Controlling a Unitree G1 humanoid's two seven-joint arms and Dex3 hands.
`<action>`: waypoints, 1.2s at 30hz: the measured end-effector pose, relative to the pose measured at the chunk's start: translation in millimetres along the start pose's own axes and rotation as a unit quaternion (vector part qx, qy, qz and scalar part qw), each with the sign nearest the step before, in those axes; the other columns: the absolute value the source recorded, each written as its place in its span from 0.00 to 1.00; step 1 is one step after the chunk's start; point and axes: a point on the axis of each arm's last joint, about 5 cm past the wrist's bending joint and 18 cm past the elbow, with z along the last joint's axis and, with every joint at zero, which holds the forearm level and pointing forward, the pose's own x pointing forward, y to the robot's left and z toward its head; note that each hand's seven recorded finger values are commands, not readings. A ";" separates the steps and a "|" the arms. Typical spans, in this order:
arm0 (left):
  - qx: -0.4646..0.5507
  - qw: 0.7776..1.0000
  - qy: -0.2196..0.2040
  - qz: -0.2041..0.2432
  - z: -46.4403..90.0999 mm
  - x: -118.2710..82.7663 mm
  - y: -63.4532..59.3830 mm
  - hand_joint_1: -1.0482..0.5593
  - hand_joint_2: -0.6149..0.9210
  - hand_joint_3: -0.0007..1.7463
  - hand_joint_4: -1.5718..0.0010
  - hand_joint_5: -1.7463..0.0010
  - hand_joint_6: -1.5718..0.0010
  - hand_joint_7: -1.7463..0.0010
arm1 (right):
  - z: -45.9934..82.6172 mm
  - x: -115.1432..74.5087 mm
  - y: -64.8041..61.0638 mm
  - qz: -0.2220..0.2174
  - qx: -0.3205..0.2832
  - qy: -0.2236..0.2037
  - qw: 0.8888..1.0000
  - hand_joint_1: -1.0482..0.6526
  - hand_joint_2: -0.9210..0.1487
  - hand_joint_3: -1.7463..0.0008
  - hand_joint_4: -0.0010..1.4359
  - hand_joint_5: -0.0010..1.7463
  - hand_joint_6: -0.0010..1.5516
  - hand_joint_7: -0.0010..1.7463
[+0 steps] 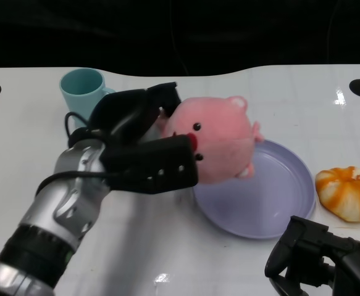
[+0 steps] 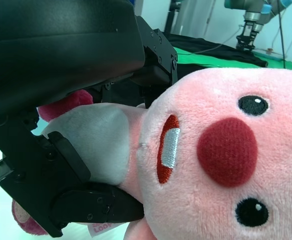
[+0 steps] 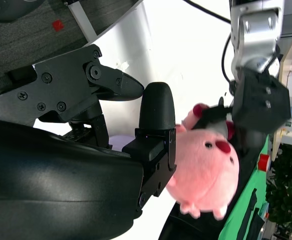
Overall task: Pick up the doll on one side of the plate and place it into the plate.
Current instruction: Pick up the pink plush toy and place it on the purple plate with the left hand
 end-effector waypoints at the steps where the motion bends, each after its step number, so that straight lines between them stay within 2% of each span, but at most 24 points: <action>1: -0.002 1.000 -0.001 -0.004 2.7 2.8 -1.6 0.52 0.70 0.62 0.41 0.00 0.53 0.01 | 0.0 -0.2 0.1 -0.001 -0.001 0.001 1.000 0.48 0.16 0.57 0.43 1.00 0.32 0.89; 9: -0.001 0.999 -0.008 -0.040 21.7 19.6 -17.3 0.52 0.70 0.64 0.42 0.00 0.53 0.00 | -0.3 -0.1 1.8 -0.002 0.001 0.001 1.000 0.47 0.16 0.57 0.44 1.00 0.32 0.89; 19: -0.005 0.997 -0.005 -0.077 44.5 33.1 -37.9 0.52 0.71 0.56 0.44 0.00 0.56 0.00 | 0.9 0.2 4.0 0.000 0.003 -0.003 1.000 0.47 0.16 0.57 0.44 1.00 0.32 0.89; 20: -0.005 0.997 -0.004 -0.081 45.8 33.8 -39.5 0.52 0.71 0.54 0.45 0.00 0.57 0.05 | 1.2 0.1 4.1 -0.001 0.002 -0.003 1.000 0.47 0.16 0.57 0.44 1.00 0.32 0.89; 21: -0.007 0.996 -0.003 -0.085 46.8 34.4 -41.1 0.52 0.73 0.51 0.46 0.00 0.53 0.19 | 1.5 0.0 4.2 -0.001 0.002 -0.004 1.000 0.47 0.17 0.57 0.44 1.00 0.32 0.89; 22: -0.009 0.996 -0.002 -0.088 47.7 34.8 -42.6 0.52 0.73 0.49 0.47 0.00 0.51 0.27 | 1.8 0.0 4.4 -0.001 0.002 -0.005 1.000 0.47 0.17 0.57 0.44 1.00 0.32 0.89; 23: -0.013 0.996 -0.002 -0.092 48.9 35.0 -43.8 0.51 0.78 0.42 0.51 0.00 0.49 0.45 | 2.0 0.0 4.5 -0.001 0.002 -0.005 1.000 0.47 0.17 0.57 0.44 1.00 0.32 0.89; 24: -0.019 0.995 -0.001 -0.096 50.1 35.3 -44.6 0.51 0.83 0.35 0.53 0.01 0.47 0.58 | 2.3 0.0 4.7 -0.001 0.001 -0.006 1.000 0.47 0.17 0.57 0.44 1.00 0.32 0.90; 25: -0.025 0.994 0.001 -0.104 51.1 35.5 -45.1 0.49 0.88 0.26 0.56 0.04 0.49 0.70 | 2.6 0.1 5.0 -0.001 0.001 -0.006 1.000 0.47 0.17 0.57 0.44 1.00 0.32 0.90; 26: -0.031 0.993 0.003 -0.112 51.8 35.7 -45.5 0.46 0.94 0.16 0.64 0.17 0.54 0.83 | 2.8 0.1 5.4 0.000 0.000 -0.007 1.000 0.47 0.17 0.57 0.44 1.00 0.32 0.90; 27: -0.036 0.992 0.004 -0.119 52.1 35.7 -45.7 0.44 0.97 0.11 0.68 0.28 0.57 0.88 | 3.0 0.2 5.7 0.000 0.000 -0.007 1.000 0.47 0.17 0.57 0.45 1.00 0.33 0.90; 29: -0.033 0.991 0.002 -0.132 52.8 35.7 -45.5 0.36 0.99 0.11 0.78 0.57 0.68 0.97 | 3.2 0.2 6.1 0.000 0.000 -0.007 1.000 0.47 0.17 0.57 0.45 1.00 0.33 0.90; 31: -0.018 0.989 0.002 -0.144 54.0 35.3 -45.7 0.29 1.00 0.13 0.86 0.69 0.77 0.99 | 3.4 0.1 6.2 0.001 0.000 -0.007 1.000 0.47 0.17 0.57 0.45 1.00 0.33 0.90; 33: -0.001 0.988 0.000 -0.152 55.2 34.5 -45.1 0.22 1.00 0.15 0.95 0.75 0.83 1.00 | 3.5 0.1 6.2 0.001 0.000 -0.007 1.000 0.47 0.17 0.57 0.44 1.00 0.32 0.90; 36: 0.020 0.987 -0.006 -0.159 56.8 33.5 -41.5 0.10 1.00 0.27 0.99 0.93 0.88 1.00 | 3.7 0.0 6.1 0.001 0.000 -0.007 1.000 0.47 0.17 0.57 0.44 1.00 0.32 0.89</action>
